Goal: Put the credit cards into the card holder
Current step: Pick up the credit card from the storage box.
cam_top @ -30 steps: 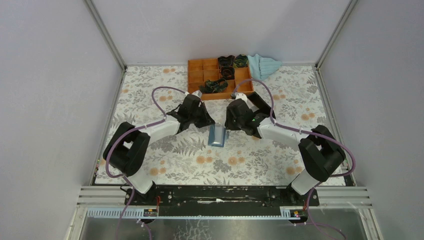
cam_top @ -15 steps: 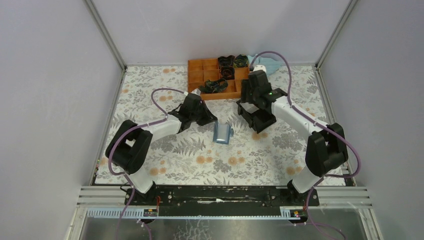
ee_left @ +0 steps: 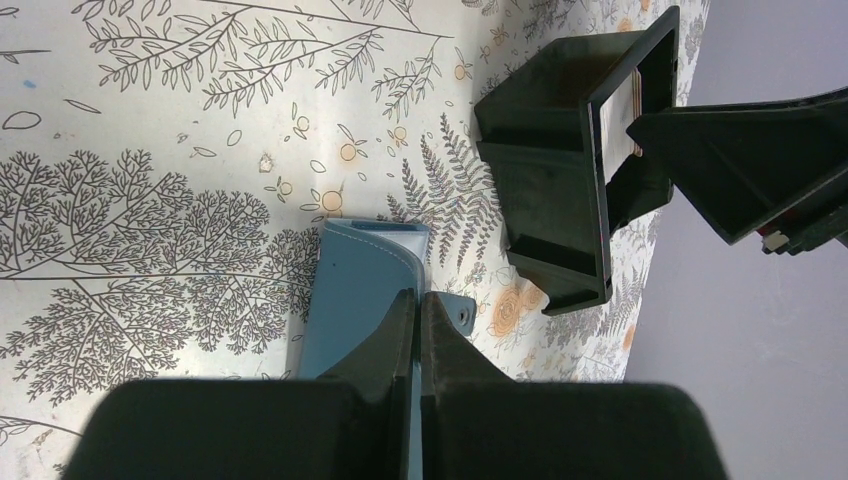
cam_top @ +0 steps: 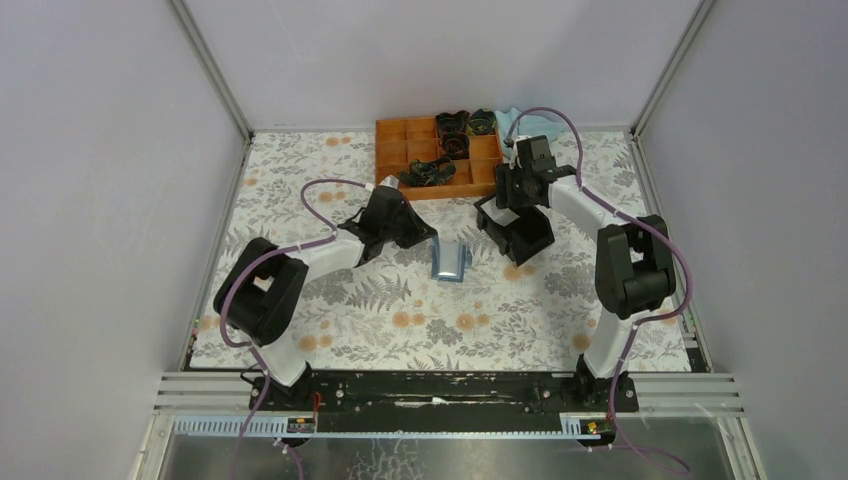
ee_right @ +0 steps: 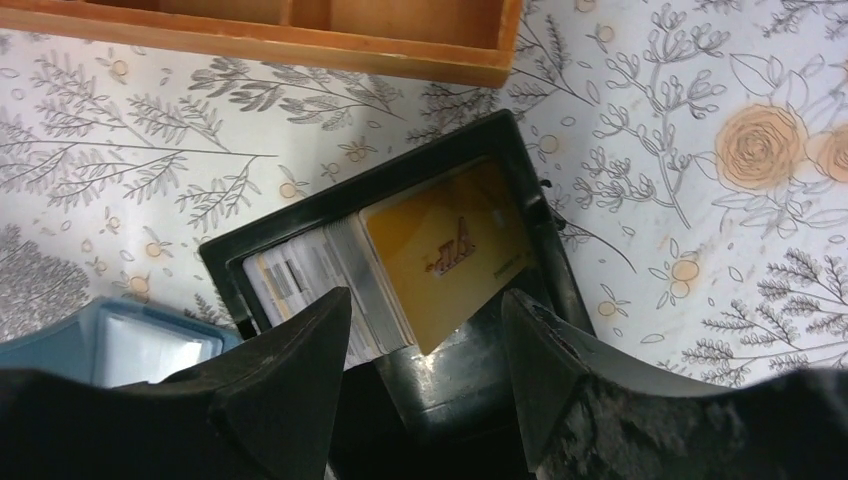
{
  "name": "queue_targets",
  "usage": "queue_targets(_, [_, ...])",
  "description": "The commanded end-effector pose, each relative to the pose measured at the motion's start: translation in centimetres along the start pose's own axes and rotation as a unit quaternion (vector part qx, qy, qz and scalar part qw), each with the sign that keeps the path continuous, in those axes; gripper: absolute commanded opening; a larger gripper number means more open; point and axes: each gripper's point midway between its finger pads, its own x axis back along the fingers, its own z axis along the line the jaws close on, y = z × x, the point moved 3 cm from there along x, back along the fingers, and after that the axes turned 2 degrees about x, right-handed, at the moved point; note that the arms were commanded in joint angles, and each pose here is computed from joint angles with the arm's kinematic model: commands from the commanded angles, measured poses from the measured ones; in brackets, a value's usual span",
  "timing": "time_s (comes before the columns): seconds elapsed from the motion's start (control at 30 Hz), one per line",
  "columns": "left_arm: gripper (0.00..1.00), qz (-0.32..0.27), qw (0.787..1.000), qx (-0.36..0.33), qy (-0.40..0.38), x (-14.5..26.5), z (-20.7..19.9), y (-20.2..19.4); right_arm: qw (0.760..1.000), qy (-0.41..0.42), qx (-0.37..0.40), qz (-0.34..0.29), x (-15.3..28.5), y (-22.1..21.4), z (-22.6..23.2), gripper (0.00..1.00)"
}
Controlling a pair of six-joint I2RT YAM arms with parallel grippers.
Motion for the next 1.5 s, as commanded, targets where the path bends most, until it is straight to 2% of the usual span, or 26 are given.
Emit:
queue_targets(0.0, [0.0, -0.026, 0.999, 0.002, -0.024, -0.4, -0.9, 1.2, 0.998, 0.045, 0.022, -0.027, 0.5, 2.0, 1.2, 0.64])
queue_targets(0.33, [0.0, -0.021, 0.999, -0.001, -0.026, -0.6, -0.9, 1.0, 0.997, 0.073, 0.006, -0.005, -1.3, 1.0, 1.2, 0.61])
queue_targets(0.43, [0.0, -0.019, 1.0, -0.003, -0.025, -0.8, -0.8, 1.0, 0.996, 0.088, -0.003, -0.004, -1.5, 1.1, 1.1, 0.54])
queue_targets(0.67, [0.0, -0.018, 1.0, -0.004, -0.022, -1.1, -0.7, 0.9, 0.995, 0.101, -0.021, 0.003, -1.5, 1.0, 0.9, 0.27])
queue_targets(0.77, [0.0, -0.019, 1.0, -0.004, -0.019, -1.0, -0.6, 1.0, 0.995, 0.1, -0.023, -0.002, -1.2, 1.2, 0.9, 0.21])
queue_targets(1.1, [0.0, -0.02, 1.0, -0.008, -0.012, -1.1, -0.5, 1.1, 0.994, 0.1, -0.026, -0.025, 0.4, 2.4, 1.1, 0.18])
queue_targets(1.47, [0.0, -0.02, 1.0, -0.007, -0.013, -1.2, -0.6, 1.2, 0.994, 0.103, -0.029, -0.038, 1.3, 3.3, 1.3, 0.18])
